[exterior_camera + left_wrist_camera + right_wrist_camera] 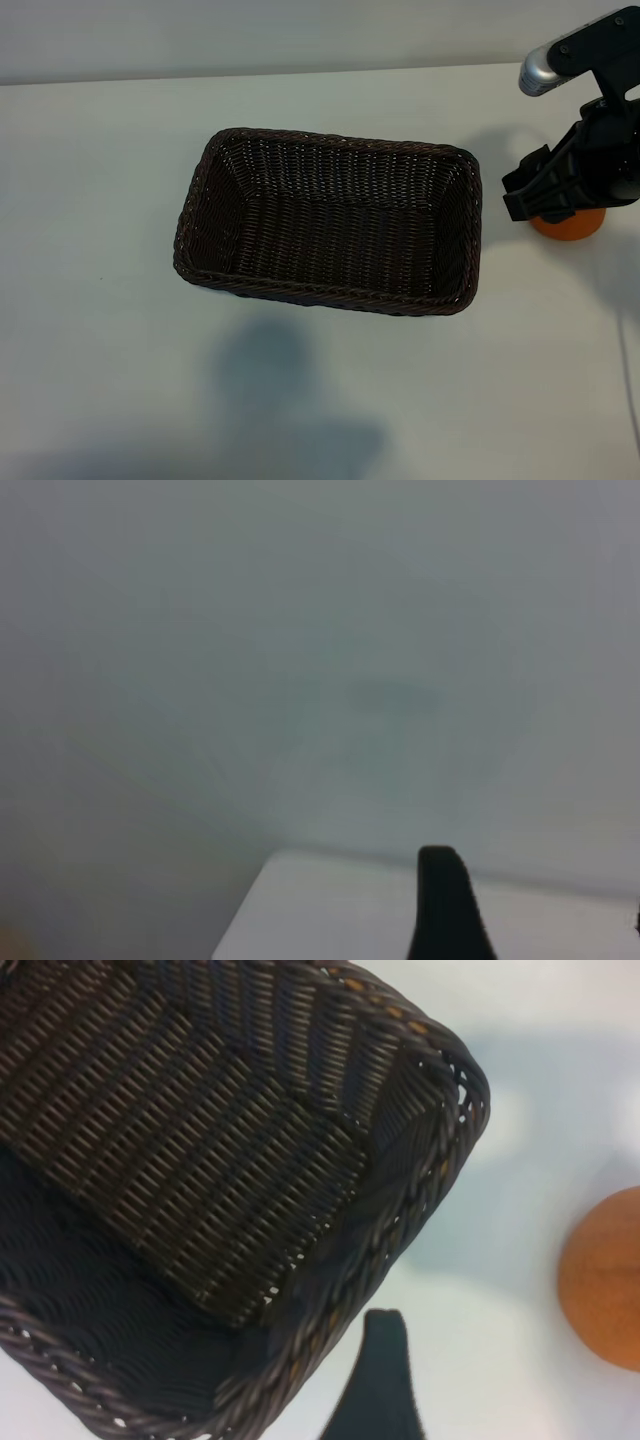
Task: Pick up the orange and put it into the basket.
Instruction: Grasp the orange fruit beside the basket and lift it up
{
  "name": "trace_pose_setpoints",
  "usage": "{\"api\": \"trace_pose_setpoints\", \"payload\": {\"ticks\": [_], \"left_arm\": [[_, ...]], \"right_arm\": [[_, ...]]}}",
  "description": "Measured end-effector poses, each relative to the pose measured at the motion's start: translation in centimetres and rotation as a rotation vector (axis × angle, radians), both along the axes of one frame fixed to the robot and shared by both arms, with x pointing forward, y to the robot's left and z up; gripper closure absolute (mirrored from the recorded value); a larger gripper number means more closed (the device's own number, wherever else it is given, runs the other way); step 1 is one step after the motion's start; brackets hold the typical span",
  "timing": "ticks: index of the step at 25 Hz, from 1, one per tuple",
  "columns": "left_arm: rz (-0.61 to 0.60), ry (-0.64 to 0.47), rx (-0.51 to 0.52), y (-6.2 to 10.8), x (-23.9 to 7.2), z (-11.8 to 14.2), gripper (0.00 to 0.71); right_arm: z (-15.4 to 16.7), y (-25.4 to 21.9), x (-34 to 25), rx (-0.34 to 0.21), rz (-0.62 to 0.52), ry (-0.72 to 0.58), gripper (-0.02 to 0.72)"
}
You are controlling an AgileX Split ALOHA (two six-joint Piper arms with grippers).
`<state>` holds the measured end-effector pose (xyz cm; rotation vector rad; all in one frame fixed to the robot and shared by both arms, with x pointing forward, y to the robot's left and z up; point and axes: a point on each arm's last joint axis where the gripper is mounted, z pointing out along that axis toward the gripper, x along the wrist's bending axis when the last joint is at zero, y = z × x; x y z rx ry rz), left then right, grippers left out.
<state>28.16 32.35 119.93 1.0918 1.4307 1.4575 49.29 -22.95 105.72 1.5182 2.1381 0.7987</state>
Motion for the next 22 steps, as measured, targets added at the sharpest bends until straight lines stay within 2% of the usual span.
{"api": "trace_pose_setpoints", "payload": {"ticks": [5,10,12,16,18,22], "left_arm": [[-0.068,0.005,-0.117,-0.7,-0.4,-0.4,0.230],[-0.134,0.053,-0.158,-1.3,-0.3,-0.9,0.230],[-0.199,0.086,-0.163,-1.7,-0.3,-1.2,0.230],[-0.307,0.168,-0.120,-2.2,-1.0,-1.9,0.230],[-0.296,0.209,-0.084,-2.0,-1.9,-2.4,0.230],[-0.272,0.186,-0.049,-1.6,-4.8,-2.9,0.229]], "right_arm": [[0.0,0.0,0.0,0.001,0.000,0.000,0.109],[0.0,0.0,0.0,0.001,0.000,0.000,0.109],[0.0,0.0,0.0,0.001,0.000,0.000,0.109],[0.0,0.0,0.0,0.001,0.000,0.000,0.109],[0.0,0.0,0.0,0.001,0.000,0.000,0.109],[0.0,0.0,0.0,0.001,-0.001,-0.002,0.109]]}}
